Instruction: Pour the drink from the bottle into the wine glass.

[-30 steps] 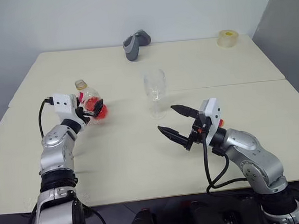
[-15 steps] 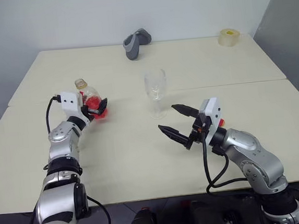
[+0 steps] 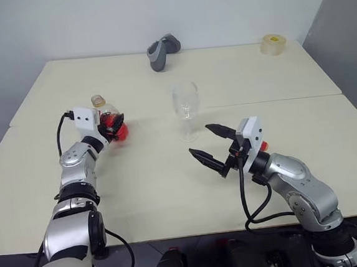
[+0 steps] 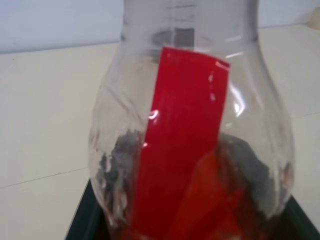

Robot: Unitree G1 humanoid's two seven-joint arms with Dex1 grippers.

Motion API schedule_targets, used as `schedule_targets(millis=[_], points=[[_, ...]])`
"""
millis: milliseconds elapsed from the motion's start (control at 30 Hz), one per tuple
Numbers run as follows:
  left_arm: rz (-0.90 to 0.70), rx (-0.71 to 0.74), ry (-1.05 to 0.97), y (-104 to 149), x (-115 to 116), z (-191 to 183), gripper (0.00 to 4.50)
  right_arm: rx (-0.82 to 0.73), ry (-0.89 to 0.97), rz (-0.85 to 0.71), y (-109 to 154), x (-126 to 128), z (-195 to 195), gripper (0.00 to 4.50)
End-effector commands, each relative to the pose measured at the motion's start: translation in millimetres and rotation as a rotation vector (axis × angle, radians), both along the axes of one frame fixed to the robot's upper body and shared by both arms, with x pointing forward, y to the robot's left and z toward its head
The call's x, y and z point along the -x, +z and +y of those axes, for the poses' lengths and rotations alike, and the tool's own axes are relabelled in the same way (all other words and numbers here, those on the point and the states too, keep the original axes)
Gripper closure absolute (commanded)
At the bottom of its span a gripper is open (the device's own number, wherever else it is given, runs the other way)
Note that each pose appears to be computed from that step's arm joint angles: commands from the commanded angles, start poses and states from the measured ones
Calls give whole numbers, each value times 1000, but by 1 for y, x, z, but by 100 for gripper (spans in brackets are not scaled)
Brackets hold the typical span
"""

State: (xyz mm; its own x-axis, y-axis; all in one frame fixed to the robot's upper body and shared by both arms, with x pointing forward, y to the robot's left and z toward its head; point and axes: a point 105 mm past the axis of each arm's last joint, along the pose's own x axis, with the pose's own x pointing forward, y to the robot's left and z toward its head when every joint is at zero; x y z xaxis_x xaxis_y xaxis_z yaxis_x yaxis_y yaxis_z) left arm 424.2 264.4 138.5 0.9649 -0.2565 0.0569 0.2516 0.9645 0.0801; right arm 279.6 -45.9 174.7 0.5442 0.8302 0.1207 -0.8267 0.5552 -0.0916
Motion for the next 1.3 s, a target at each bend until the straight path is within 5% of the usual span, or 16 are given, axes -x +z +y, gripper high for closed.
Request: schedule_targets(millis=[33,633,967,1300], points=[[-57,-16,-2,19,-2,2,304,-15,11,-57,13,3,1,0],[-171,-125,-211,84,-14,-40,323,-74,128,-61,45,9,0,0],[-301,-391,-351,140,-18,-82,324,-11,-35,-124,49,-34,-6,0],[-361,-691,-397,150,-15,-94,324,40,-113,-174,51,-57,-8,0]])
